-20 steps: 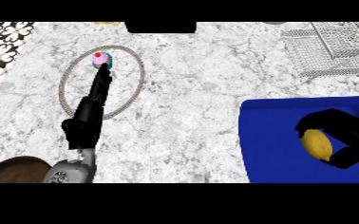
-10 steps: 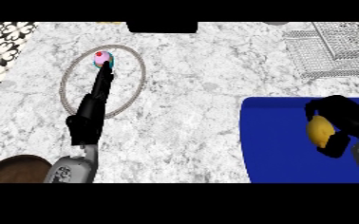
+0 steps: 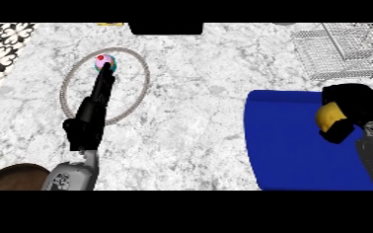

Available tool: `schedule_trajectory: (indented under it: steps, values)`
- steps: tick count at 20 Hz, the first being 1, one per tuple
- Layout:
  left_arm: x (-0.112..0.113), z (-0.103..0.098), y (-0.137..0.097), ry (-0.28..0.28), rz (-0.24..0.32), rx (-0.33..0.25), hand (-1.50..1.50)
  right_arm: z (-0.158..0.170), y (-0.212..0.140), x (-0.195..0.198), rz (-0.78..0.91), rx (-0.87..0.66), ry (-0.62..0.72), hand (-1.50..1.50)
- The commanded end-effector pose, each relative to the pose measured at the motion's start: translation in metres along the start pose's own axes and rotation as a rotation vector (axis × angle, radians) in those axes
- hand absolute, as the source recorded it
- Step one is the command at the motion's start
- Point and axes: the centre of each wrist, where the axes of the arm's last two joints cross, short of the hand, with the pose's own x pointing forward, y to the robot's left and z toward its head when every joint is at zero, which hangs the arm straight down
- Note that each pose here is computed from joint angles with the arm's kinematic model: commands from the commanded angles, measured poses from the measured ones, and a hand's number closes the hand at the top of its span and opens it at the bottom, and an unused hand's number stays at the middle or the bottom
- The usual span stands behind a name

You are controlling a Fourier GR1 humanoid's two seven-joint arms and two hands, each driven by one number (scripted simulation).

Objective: Pick the lemon from the tray and place it in the tiered basket

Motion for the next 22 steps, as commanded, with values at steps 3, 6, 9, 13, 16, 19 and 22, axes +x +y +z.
schedule_trajectory:
  steps: [3, 6, 9, 13, 16, 19, 22]
  values:
    - [-0.011, 0.001, -0.020, 0.014, -0.013, 0.009, 0.00, 0.022, -0.072, -0.011, -0.043, -0.186, 0.094, 1.50]
    - [0.009, -0.008, 0.000, 0.003, -0.007, 0.013, 0.00, 0.044, -0.115, -0.018, -0.071, -0.274, 0.117, 1.50]
    - [-0.005, -0.003, -0.014, 0.017, -0.002, 0.002, 0.00, 0.065, -0.162, -0.028, -0.133, -0.347, 0.120, 1.50]
    - [0.001, -0.007, 0.004, 0.010, -0.005, -0.003, 0.00, 0.092, -0.198, -0.050, -0.194, -0.368, 0.144, 1.50]
    - [-0.003, -0.003, -0.013, 0.006, -0.011, -0.010, 0.00, 0.091, -0.232, -0.053, -0.211, -0.383, 0.198, 1.50]
    - [-0.004, 0.002, 0.001, 0.009, -0.002, -0.016, 0.00, 0.095, -0.242, -0.068, -0.300, -0.381, 0.172, 1.50]
    - [-0.011, -0.002, -0.006, -0.005, 0.006, -0.010, 0.00, 0.078, -0.240, -0.068, -0.466, -0.399, 0.133, 1.50]
